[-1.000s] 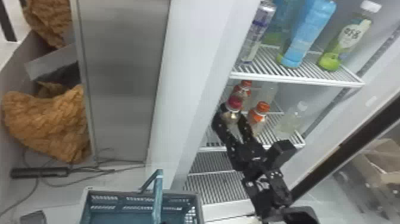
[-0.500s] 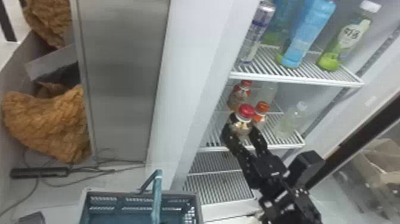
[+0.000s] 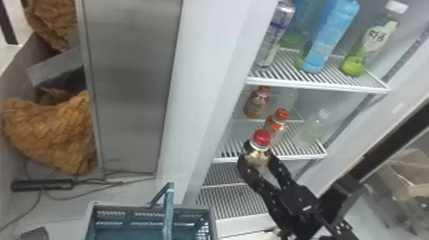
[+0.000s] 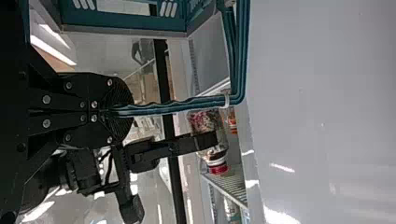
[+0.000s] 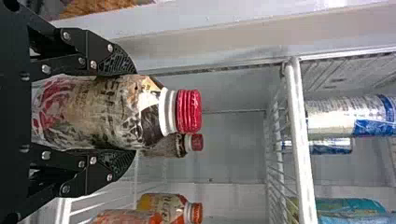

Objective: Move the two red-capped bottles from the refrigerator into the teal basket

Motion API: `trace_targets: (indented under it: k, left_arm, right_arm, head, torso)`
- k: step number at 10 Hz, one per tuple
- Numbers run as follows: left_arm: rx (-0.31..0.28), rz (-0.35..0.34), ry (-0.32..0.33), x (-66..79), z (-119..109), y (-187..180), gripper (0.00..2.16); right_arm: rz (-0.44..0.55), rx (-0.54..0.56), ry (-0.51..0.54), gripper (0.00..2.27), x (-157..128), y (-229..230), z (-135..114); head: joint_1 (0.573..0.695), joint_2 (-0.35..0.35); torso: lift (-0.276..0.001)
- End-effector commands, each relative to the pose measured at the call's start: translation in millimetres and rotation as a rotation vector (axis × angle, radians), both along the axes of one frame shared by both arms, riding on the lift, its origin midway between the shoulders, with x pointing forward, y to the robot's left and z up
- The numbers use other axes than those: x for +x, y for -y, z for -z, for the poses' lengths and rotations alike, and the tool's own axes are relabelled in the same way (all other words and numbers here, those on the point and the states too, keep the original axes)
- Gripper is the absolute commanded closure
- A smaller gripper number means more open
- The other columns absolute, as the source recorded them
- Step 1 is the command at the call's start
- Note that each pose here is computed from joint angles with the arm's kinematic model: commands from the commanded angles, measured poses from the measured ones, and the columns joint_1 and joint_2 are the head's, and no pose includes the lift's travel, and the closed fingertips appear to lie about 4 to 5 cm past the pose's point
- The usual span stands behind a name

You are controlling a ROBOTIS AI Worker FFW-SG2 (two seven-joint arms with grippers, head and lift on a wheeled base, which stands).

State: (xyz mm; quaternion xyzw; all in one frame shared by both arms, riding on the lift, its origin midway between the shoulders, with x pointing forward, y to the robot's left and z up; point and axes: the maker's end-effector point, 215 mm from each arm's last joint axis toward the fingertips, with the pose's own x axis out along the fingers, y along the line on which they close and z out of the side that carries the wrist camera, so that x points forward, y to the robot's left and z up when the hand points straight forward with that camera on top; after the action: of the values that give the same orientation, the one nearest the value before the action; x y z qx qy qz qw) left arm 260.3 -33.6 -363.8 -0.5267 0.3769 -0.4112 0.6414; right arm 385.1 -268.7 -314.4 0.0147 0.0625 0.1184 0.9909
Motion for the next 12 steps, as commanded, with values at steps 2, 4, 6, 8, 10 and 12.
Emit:
trace_targets:
  k: [2, 4, 6, 8, 10, 12]
  left_arm:
    - [0.004, 0.009, 0.0, -1.8, 0.6, 1.7, 1.16]
    - [0.009, 0.01, 0.0, -2.0, 1.9, 1.0, 1.16]
    - [0.011, 0.012, -0.001, -2.6, 2.6, 1.2, 1.16]
    - [0.014, 0.006, -0.005, -2.6, 4.6, -1.0, 1.16]
    - [0.015, 0.002, -0.007, -2.2, 5.2, -2.3, 1.16]
    - [0.013, 0.001, -0.007, -2.0, 4.9, -2.0, 1.16]
  right_arm:
    - [-0.073, -0.045, -0.105, 0.71, -21.1, -10.2, 12.2]
    - [-0.132, -0.02, -0.151, 0.71, -29.9, -32.3, 14.2]
    - [-0.231, 0.064, -0.219, 0.71, -43.9, -75.5, 23.3]
    - [-0.29, 0.073, -0.269, 0.72, -54.7, -92.7, 25.6]
    - [-0.397, 0.078, -0.411, 0.72, -74.5, -112.4, 49.9]
    - [-0.46, 0.055, -0.542, 0.72, -86.5, -119.3, 78.5]
  head:
    - [0.695, -0.35]
    - [0.695, -0.35]
    - [0.695, -0.35]
    - [0.695, -0.35]
    - [0.695, -0.35]
    - [0.695, -0.35]
  torso:
    - [-0.224]
    - [-0.224]
    - [-0.224]
    - [-0.224]
    - [-0.224]
    - [-0.224]
